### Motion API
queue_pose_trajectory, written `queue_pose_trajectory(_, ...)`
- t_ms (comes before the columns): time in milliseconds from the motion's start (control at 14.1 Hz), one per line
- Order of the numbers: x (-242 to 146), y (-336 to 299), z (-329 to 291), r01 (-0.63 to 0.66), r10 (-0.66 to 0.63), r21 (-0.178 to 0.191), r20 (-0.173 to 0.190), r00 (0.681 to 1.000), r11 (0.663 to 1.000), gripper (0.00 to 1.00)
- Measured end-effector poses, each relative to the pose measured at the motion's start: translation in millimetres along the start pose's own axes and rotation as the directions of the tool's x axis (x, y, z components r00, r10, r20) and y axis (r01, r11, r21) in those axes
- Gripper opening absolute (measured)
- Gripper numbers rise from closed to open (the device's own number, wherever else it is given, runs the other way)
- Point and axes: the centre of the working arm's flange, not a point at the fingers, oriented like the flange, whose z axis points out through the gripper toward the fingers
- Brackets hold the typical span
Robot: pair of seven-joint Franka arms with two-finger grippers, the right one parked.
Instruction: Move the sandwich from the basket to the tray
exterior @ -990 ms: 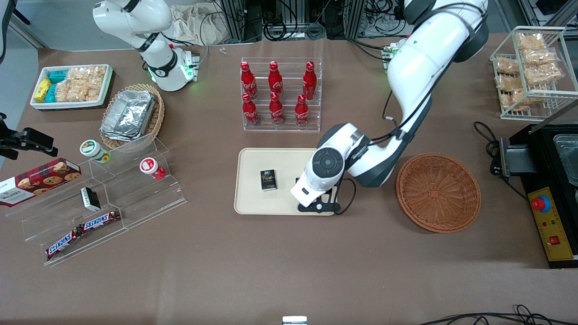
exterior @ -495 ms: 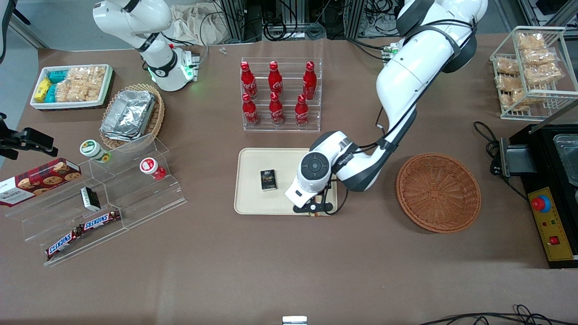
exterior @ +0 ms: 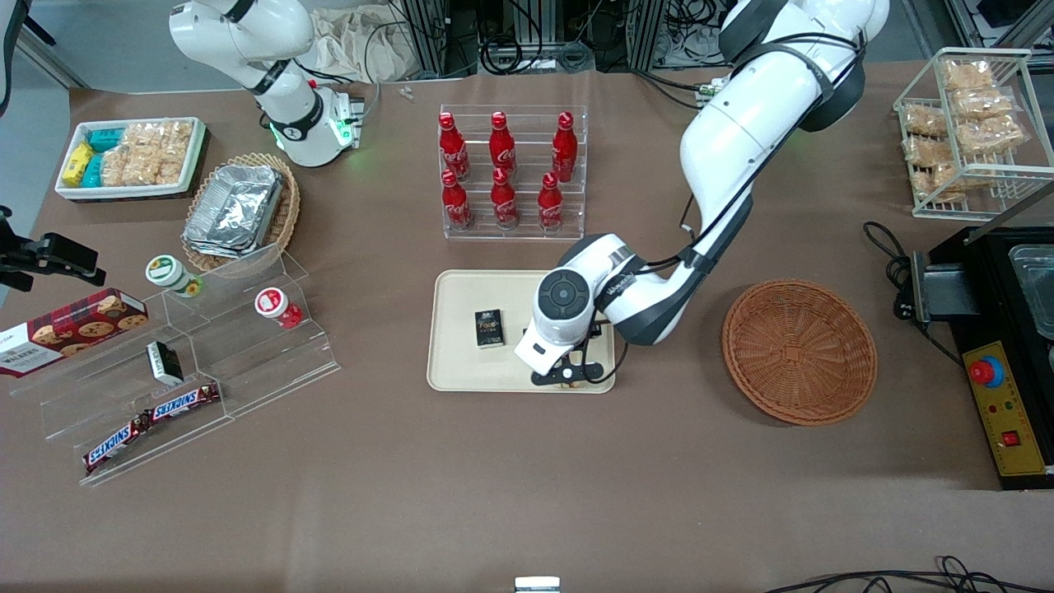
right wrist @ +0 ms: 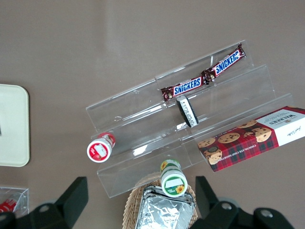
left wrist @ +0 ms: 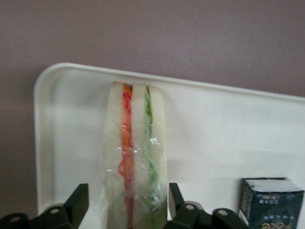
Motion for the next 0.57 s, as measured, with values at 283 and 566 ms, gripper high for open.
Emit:
queue_pose_trajectory(283, 35.9, -60.0, -113.6, 0.102, -0.099, 0.043, -0.054, 0.994, 0.994, 1.0)
queue_pose_trajectory(566, 46.5, -97.4, -175.4, 0.166, -0.165, 0.008, -0.079, 0.983, 0.986, 1.0)
